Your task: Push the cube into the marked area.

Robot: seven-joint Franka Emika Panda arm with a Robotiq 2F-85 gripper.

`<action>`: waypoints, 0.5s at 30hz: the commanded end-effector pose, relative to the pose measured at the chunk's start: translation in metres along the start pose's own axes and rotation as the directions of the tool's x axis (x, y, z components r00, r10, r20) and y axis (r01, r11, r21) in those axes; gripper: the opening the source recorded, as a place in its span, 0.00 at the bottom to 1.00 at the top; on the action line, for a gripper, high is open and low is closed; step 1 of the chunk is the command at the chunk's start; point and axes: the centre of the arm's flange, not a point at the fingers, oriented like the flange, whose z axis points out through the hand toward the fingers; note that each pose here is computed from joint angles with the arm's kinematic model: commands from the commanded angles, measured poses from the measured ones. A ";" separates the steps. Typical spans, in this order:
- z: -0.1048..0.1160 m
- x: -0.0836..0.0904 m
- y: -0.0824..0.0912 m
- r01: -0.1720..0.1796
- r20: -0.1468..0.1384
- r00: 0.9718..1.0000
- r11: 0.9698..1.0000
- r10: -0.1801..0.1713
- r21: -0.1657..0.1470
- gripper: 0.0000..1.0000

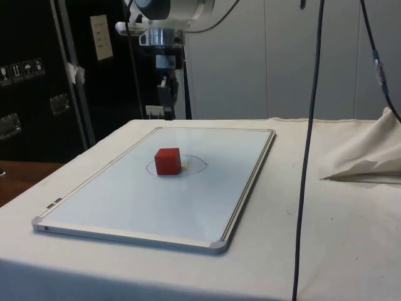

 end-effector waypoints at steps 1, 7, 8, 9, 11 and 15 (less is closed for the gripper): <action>0.000 0.002 -0.001 -0.005 -0.004 1.000 1.000 0.005 -0.021 0.00; -0.001 0.007 0.000 -0.019 -0.022 1.000 0.998 0.018 -0.058 0.00; -0.001 0.008 0.000 -0.022 -0.026 0.999 0.998 0.020 -0.063 0.00; -0.001 0.009 -0.001 -0.023 -0.029 0.999 0.997 0.021 -0.069 0.00; -0.003 0.011 0.000 -0.031 -0.036 0.999 0.996 0.028 -0.079 0.00; -0.007 0.013 0.000 -0.043 -0.044 0.998 0.995 0.039 -0.091 0.00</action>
